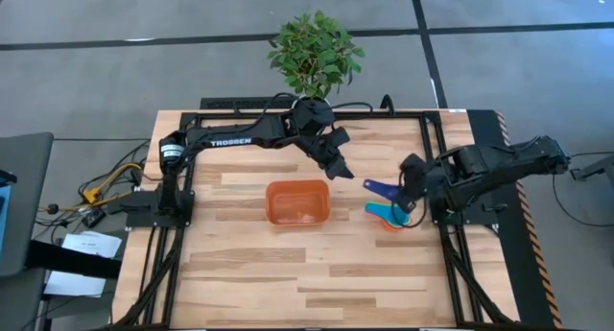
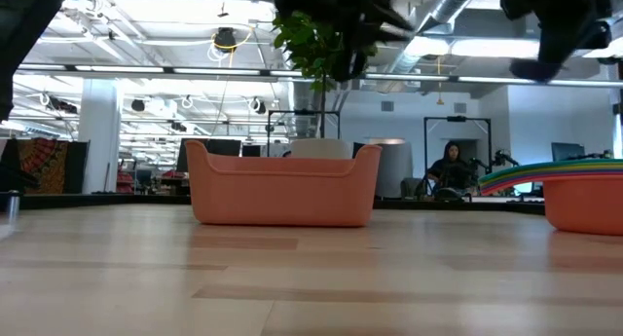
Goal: Nest measuring cups in basket
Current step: Stack the purple measuring cup on top of the light blue measuring cup
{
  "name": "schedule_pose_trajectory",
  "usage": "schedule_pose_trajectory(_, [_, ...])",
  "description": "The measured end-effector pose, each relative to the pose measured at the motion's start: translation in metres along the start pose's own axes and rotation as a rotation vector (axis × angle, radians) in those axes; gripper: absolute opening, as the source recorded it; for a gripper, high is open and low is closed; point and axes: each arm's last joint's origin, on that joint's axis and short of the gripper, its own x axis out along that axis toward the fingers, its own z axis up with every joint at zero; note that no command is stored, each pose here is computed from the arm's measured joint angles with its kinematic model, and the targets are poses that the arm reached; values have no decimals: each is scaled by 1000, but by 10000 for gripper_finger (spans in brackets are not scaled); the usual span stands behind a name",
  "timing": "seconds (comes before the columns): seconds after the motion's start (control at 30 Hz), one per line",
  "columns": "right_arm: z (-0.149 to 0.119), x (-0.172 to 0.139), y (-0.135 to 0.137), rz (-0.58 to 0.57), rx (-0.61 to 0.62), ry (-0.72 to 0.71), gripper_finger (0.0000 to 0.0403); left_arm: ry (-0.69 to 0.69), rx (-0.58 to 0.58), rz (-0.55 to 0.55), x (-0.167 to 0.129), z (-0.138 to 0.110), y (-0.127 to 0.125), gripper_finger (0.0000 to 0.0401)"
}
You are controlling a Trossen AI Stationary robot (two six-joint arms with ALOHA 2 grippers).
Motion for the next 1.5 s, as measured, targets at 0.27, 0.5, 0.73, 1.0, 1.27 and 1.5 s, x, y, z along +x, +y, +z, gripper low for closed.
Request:
schedule_pose_trajectory(0.27, [-15,18,-3,9,129,148,8,57,13,116,-1,-9,9,99])
schedule_pose_trajectory(0.5, [-35,50,-4,50,164,206,6,49,21,155,-1,-9,10,116])
schedule_pose_trajectory(0.73, [-45,64,-14,38,185,227,9,54,31,152,-1,-10,10,116])
schedule_pose_trajectory(1.0, [-47,70,-12,54,186,234,30,54,38,152,-1,-10,10,117])
schedule_pose_trajectory(1.27, [-47,70,-13,47,185,227,74,50,39,157,-1,-10,10,117])
schedule_pose_trajectory(1.5, [-47,70,-15,22,194,230,107,52,39,153,-1,-10,10,117])
